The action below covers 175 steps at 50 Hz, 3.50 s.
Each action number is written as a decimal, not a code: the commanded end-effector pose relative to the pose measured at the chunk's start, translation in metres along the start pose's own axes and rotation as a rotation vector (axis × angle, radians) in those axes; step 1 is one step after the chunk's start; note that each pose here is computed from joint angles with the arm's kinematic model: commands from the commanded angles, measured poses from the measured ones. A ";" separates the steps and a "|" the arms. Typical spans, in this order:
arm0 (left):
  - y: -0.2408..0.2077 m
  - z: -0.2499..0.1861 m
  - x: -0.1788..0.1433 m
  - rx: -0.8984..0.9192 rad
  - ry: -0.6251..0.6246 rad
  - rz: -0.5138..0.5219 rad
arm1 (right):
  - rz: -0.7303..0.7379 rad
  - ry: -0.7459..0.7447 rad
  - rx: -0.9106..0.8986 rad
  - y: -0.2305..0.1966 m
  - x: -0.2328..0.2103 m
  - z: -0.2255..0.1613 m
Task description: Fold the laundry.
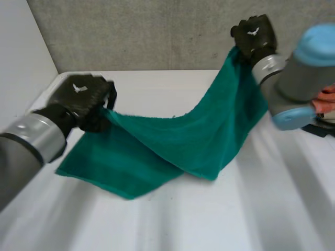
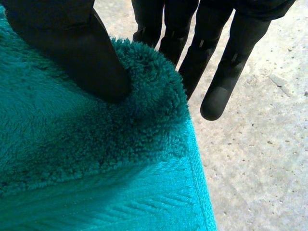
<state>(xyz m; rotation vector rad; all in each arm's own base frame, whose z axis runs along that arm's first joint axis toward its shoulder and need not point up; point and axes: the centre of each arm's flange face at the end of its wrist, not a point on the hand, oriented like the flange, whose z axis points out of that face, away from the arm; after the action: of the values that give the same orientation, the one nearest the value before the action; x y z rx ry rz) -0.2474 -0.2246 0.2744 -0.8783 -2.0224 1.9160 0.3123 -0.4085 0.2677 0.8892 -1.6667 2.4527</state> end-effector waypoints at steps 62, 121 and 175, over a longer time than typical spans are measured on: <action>0.048 0.019 -0.007 -0.323 -0.020 0.234 | -0.265 -0.443 -0.586 -0.001 -0.006 -0.182; 0.144 0.095 -0.043 -0.314 -0.278 0.341 | -0.221 -0.363 -0.426 0.119 -0.066 -0.130; 0.146 0.116 -0.103 -0.394 -0.258 0.219 | -0.216 -0.270 -0.421 0.086 -0.026 -0.133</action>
<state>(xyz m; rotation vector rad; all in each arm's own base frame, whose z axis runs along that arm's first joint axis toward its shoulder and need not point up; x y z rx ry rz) -0.1920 -0.3921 0.1257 -0.9542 -2.5169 1.7657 0.2508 -0.3240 0.1352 1.2927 -1.9454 1.8191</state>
